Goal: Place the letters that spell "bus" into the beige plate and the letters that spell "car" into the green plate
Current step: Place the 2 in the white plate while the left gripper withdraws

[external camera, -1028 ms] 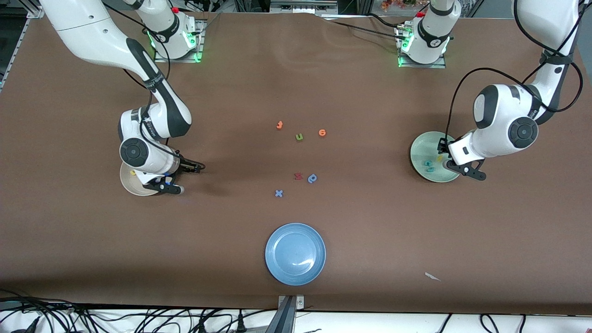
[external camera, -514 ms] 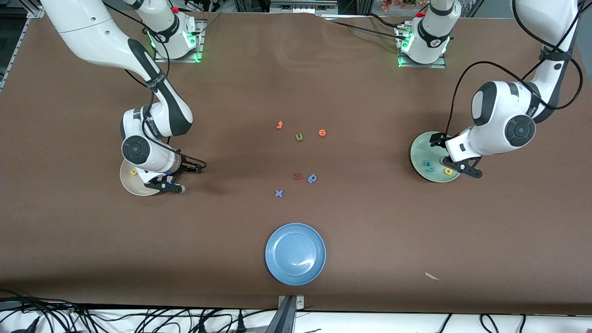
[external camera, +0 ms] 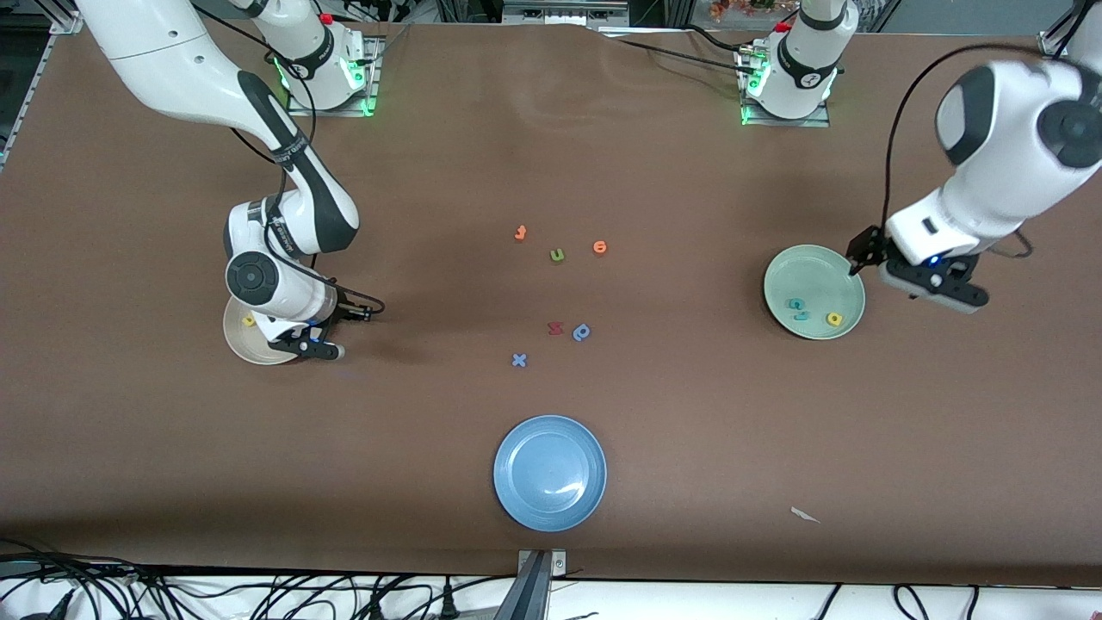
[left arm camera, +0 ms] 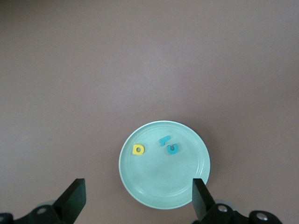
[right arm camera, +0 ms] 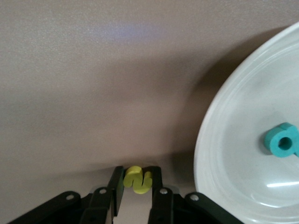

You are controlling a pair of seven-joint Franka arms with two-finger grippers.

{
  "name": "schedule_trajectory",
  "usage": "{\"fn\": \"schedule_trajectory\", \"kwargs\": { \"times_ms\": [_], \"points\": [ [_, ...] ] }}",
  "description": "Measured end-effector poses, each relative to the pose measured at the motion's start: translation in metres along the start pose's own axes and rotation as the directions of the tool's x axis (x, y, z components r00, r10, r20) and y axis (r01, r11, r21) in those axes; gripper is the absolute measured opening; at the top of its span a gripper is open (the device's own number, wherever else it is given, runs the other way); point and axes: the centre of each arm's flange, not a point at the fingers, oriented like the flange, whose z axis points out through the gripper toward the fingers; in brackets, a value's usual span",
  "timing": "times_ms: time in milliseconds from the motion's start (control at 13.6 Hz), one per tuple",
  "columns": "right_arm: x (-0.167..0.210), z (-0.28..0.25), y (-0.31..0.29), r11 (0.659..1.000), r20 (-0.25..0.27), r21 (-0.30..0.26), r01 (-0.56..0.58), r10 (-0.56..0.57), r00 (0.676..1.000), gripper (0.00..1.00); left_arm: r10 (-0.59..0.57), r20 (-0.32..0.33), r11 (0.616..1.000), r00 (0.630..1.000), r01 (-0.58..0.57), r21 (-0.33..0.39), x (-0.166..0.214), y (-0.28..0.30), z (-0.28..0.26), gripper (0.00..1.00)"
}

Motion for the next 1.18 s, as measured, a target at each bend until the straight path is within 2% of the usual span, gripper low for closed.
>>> {"fn": "schedule_trajectory", "kwargs": {
  "times_ms": [147, 367, 588, 808, 1028, 1175],
  "points": [
    [0.005, -0.011, -0.001, 1.000, 0.015, -0.010, -0.002, 0.002, 1.000, 0.28, -0.009, 0.008, 1.000, 1.000, 0.009, 0.005, -0.006, 0.004, -0.041, 1.00],
    [0.026, -0.068, -0.005, 0.999, 0.062, -0.045, -0.009, 0.012, 0.998, 0.28, -0.087, 0.070, 0.996, 0.994, 0.087, -0.006, -0.012, 0.007, -0.115, 1.00],
    [0.036, -0.096, 0.003, 0.998, 0.075, -0.053, 0.024, -0.020, 0.997, 0.28, -0.166, 0.167, 0.985, 0.972, 0.172, -0.019, -0.029, 0.013, -0.176, 1.00],
    [0.048, -0.083, 0.055, 0.993, 0.125, -0.078, 0.094, -0.084, 0.989, 0.28, -0.177, 0.219, 0.981, 0.959, 0.190, -0.038, -0.039, 0.017, -0.194, 1.00],
    [0.053, -0.060, 0.115, 0.987, 0.186, -0.094, 0.133, -0.114, 0.976, 0.28, -0.200, 0.227, 0.970, 0.953, 0.226, -0.093, -0.040, 0.006, -0.187, 1.00],
    [0.048, -0.046, 0.132, 0.985, 0.216, -0.099, 0.143, -0.120, 0.969, 0.28, -0.208, 0.234, 0.966, 0.950, 0.237, -0.100, -0.040, 0.001, -0.183, 1.00]
  ]
}}
